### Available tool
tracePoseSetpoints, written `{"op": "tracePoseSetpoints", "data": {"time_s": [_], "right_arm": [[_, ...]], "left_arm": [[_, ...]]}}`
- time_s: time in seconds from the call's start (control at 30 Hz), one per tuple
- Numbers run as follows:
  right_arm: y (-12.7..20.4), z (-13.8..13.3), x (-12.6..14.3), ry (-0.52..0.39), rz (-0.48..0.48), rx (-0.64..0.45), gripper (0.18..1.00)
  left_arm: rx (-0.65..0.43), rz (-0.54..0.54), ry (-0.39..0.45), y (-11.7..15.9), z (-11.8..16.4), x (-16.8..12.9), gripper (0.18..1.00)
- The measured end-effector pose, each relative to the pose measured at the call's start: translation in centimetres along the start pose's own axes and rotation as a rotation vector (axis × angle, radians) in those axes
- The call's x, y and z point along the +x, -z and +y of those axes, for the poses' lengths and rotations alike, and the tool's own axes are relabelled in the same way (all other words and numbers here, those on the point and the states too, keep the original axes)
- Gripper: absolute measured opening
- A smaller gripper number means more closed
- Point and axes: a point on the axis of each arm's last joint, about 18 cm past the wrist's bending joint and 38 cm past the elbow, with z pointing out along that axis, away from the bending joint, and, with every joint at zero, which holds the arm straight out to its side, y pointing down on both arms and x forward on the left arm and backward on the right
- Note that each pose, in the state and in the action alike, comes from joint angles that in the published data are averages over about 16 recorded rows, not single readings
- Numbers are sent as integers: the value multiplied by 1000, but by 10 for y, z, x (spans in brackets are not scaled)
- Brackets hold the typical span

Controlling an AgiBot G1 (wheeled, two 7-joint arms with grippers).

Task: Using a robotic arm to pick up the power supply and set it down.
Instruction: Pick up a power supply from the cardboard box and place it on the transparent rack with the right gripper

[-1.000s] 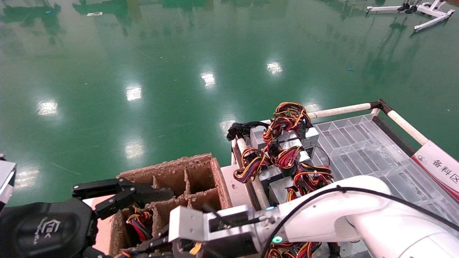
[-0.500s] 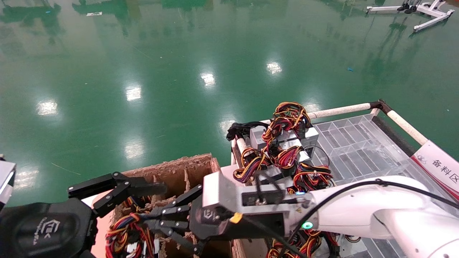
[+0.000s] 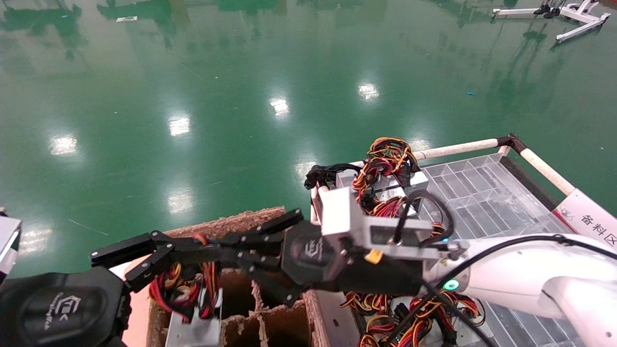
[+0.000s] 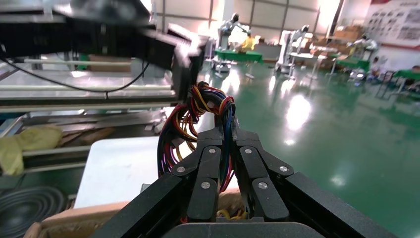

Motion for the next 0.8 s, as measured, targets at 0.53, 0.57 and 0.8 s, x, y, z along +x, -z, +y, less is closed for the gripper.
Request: {"op": "tracePoseSetpoints", "data": {"time_s": [0.53,0.57,0.8], "right_arm": [[57,-86,53,155,87,-62,198],[62,-92,57,167,94,-80,198],[99,-139,83,254,154,-227,198]], "left_arm": [[0,0,0,0,0,0,1000],[0,0,0,0,0,0,1000],[0,0,0,0,0,0,1000]]}}
